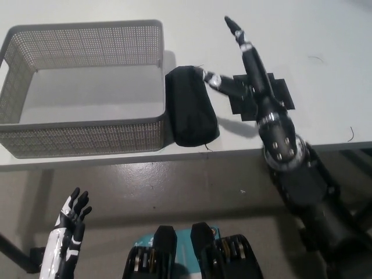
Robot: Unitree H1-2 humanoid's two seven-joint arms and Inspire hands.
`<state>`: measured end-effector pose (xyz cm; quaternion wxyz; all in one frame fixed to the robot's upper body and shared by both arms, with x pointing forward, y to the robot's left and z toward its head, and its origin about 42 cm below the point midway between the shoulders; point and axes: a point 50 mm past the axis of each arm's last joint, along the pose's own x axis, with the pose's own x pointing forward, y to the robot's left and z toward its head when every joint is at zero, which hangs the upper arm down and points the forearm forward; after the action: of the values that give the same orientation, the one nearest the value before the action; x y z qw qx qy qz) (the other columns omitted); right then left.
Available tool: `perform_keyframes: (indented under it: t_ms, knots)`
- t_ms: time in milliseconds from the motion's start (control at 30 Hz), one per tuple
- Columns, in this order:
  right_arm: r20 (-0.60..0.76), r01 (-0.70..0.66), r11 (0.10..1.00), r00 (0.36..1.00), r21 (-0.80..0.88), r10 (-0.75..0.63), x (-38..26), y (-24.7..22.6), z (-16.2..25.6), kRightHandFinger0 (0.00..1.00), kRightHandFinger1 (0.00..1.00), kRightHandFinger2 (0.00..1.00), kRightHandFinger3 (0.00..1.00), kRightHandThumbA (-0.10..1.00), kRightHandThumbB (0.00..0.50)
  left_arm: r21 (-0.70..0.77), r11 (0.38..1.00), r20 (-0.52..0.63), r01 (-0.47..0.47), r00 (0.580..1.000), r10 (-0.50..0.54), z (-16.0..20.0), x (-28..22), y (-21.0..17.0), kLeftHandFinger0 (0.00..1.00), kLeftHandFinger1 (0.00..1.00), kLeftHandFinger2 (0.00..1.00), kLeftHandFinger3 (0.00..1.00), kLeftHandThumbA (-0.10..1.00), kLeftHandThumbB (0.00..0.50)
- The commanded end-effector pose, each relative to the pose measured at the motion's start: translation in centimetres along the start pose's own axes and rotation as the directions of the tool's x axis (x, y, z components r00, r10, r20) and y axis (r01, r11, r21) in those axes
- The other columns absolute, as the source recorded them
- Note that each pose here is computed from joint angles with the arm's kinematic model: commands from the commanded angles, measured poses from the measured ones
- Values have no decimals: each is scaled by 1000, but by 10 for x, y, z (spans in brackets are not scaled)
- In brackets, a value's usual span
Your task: Use the right hand to push the pencil case on the right hand side to the container on the left side
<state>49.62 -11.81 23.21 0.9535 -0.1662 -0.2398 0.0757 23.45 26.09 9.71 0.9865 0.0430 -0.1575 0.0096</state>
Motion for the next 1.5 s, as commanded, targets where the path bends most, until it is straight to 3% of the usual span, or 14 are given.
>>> perform_keyframes:
  t_ms: [0, 100, 167, 267, 333, 467, 700, 800, 1067, 1333, 1467]
  knots:
    - [204, 29, 972, 976, 235, -78, -56, -29, 67, 1000, 1000, 1000, 1000, 1000, 362, 20, 1000, 93, 1, 996, -3, 16, 7, 8, 1000, 1000, 1000, 1000, 872, 264]
    - [233, 48, 966, 966, 252, -109, -94, -36, 74, 1000, 1000, 1000, 1000, 1000, 327, 15, 1000, 96, 3, 995, -4, 17, 8, 8, 1000, 1000, 1000, 1000, 867, 273]
    - [245, 64, 962, 960, 267, -132, -126, -43, 81, 1000, 1000, 1000, 1000, 1000, 355, 19, 1000, 99, 1, 995, -3, 17, 9, 9, 1000, 1000, 1000, 1000, 875, 275]
    - [259, 69, 960, 955, 270, -142, -153, -50, 83, 1000, 1000, 1000, 1000, 1000, 347, 19, 1000, 100, -3, 995, 1, 17, 10, 10, 1000, 1000, 1000, 1000, 875, 271]
    - [246, 75, 957, 958, 280, -147, -181, -58, 85, 1000, 1000, 1000, 1000, 1000, 381, 7, 1000, 103, -4, 995, 3, 18, 11, 10, 1000, 1000, 1000, 1000, 863, 269]
    - [246, 92, 966, 957, 244, -153, -220, -69, 83, 1000, 1000, 1000, 1000, 1000, 359, 12, 1000, 107, 1, 994, -3, 19, 11, 10, 1000, 1000, 1000, 1000, 867, 269]
    - [152, 139, 959, 972, 248, -180, -275, -78, 78, 1000, 1000, 1000, 1000, 1000, 425, 22, 1000, 123, 4, 992, -6, 21, 17, 10, 1000, 1000, 1000, 1000, 880, 256]
    - [106, 141, 962, 980, 234, -170, -291, -78, 70, 1000, 1000, 1000, 1000, 1000, 377, 19, 1000, 125, 5, 992, -8, 22, 17, 12, 1000, 1000, 1000, 1000, 879, 250]
    - [-11, 131, 961, 991, 244, -132, -306, -66, 29, 1000, 1000, 1000, 1000, 1000, 346, 21, 1000, 124, 11, 992, -13, 20, 20, 15, 1000, 1000, 1000, 1000, 904, 253]
    - [-81, 144, 949, 989, 280, -126, -292, -56, 7, 1000, 1000, 1000, 1000, 1000, 378, 36, 999, 129, -15, 992, 10, 22, 19, 22, 1000, 1000, 1000, 1000, 925, 239]
    - [-89, 141, 949, 989, 281, -120, -287, -52, 3, 1000, 1000, 1000, 1000, 1000, 344, 28, 1000, 122, -13, 993, 10, 20, 18, 25, 1000, 1000, 1000, 1000, 921, 232]
